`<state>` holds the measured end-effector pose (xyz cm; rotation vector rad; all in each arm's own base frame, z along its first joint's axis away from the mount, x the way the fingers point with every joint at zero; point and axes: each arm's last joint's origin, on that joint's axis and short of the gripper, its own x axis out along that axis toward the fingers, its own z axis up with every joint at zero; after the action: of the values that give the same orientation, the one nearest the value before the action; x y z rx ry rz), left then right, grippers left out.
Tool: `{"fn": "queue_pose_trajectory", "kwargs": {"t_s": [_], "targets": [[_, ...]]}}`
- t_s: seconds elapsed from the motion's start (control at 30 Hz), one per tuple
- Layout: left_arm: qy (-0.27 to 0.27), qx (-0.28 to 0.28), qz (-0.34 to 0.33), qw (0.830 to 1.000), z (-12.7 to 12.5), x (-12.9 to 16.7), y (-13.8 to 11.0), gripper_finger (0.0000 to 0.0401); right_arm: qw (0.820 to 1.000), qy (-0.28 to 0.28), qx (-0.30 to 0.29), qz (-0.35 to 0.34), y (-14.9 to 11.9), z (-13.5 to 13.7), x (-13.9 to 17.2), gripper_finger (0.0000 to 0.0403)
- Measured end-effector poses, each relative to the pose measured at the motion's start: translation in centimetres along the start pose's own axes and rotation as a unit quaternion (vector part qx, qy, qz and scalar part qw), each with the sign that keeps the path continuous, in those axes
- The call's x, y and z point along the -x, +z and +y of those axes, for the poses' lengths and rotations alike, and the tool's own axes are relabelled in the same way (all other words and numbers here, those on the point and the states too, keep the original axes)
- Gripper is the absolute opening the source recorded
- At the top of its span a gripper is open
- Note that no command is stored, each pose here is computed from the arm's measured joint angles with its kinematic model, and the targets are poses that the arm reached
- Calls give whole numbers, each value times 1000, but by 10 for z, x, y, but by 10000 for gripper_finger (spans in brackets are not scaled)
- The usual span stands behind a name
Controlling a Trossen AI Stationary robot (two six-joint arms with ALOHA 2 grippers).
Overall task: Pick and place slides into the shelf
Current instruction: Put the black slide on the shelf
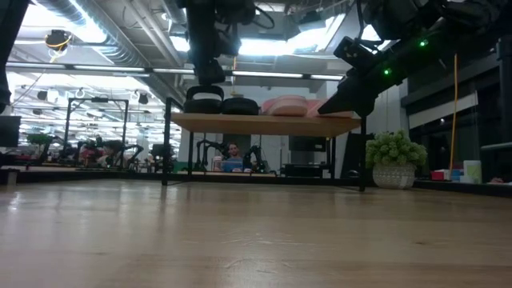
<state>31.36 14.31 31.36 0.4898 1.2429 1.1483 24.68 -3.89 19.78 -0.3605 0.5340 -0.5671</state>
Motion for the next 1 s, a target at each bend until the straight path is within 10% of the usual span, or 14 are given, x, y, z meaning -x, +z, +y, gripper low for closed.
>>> {"fn": "queue_pose_trajectory", "kwargs": {"t_s": [1.0], "targets": [[-7,8,-2,1000,10,-17,4,6,1000,0,0,0,0,0,0,14]]}}
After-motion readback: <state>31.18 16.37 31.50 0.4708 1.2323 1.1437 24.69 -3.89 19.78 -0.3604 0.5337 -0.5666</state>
